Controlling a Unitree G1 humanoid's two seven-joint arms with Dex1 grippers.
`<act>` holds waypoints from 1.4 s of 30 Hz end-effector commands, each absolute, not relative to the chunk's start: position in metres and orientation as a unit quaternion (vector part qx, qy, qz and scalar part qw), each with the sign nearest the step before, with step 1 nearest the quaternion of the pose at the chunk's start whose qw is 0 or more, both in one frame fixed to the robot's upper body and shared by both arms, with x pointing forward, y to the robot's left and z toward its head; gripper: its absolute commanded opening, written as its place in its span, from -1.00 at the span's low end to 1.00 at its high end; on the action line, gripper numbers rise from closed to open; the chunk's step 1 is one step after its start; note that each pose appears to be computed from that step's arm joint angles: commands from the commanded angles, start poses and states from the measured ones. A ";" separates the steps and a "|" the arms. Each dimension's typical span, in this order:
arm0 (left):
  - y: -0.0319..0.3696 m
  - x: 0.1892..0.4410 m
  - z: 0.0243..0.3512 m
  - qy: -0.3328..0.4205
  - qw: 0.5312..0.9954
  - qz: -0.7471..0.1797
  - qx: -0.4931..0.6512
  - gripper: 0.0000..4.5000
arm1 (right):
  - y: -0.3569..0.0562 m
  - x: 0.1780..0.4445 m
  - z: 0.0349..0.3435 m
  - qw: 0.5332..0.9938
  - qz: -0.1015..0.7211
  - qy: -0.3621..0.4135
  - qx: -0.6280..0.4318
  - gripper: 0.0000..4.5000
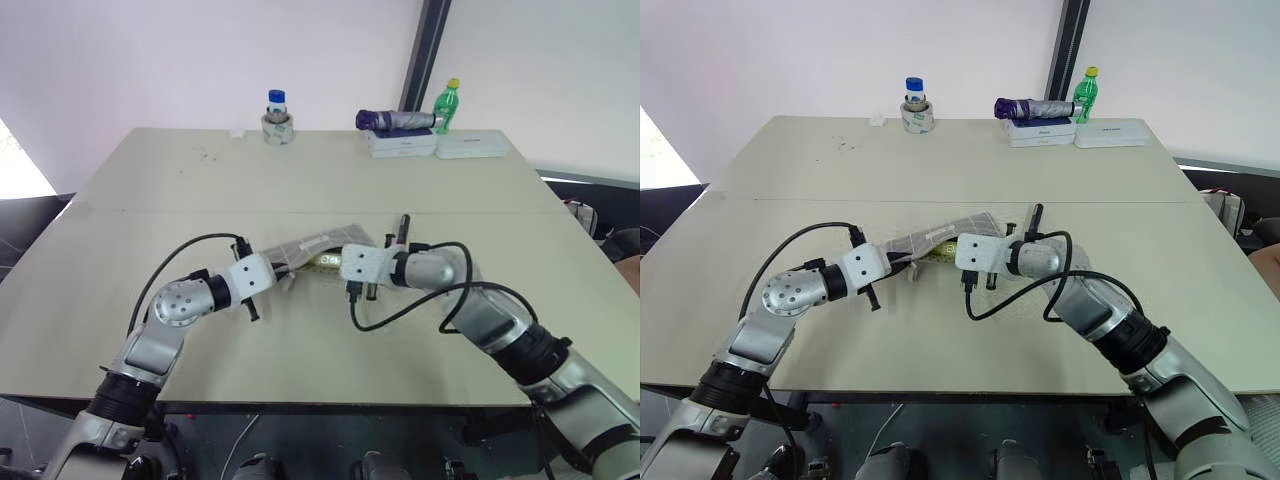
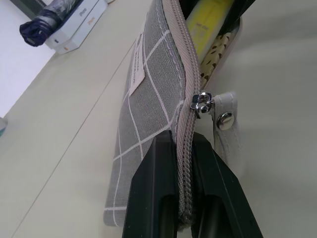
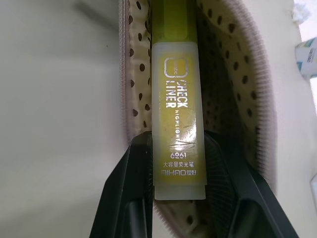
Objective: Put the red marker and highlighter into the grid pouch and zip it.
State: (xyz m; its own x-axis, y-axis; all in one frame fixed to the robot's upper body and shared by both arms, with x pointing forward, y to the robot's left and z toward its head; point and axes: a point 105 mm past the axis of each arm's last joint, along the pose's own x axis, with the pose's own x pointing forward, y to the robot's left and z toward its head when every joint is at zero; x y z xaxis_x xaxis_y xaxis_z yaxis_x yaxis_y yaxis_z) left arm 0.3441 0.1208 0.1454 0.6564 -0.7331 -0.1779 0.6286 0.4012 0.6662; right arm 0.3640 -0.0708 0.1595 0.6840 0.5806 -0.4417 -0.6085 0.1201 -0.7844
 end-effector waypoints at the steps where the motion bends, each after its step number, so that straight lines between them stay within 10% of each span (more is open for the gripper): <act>1: 0.113 0.342 0.160 -0.106 0.831 -0.414 0.356 -1.00 | -0.058 0.363 0.184 0.763 0.395 -0.032 -0.512 -0.61; 7: 0.113 0.342 0.161 -0.105 0.835 -0.410 0.352 -1.00 | -0.054 0.360 0.181 0.777 0.412 -0.018 -0.476 -0.61; 13: 0.118 0.345 0.162 -0.103 0.846 -0.398 0.340 -1.00 | -0.058 0.358 0.189 0.803 0.419 -0.003 -0.424 0.63; 30: 0.137 0.358 0.166 -0.092 0.872 -0.337 0.343 -1.00 | -0.064 0.307 0.242 0.816 0.569 0.000 -0.103 0.63; 36: 0.157 0.364 0.171 -0.086 0.883 -0.293 0.356 -1.00 | -0.139 0.390 0.233 0.949 0.310 0.034 -0.047 0.63; 42: 0.160 0.365 0.169 -0.082 0.886 -0.283 0.358 -1.00 | -0.169 0.422 0.181 0.976 0.169 0.105 -0.093 0.63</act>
State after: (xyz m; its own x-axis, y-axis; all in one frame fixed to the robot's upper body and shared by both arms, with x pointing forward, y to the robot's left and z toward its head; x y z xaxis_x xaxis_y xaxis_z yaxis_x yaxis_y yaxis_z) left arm 0.3651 0.1593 0.1566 0.8201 -0.5630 -0.1022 0.4777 0.5754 0.6639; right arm 0.4175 -0.1701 0.1751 0.9005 0.3416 -0.2690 -0.3856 0.9134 -0.1306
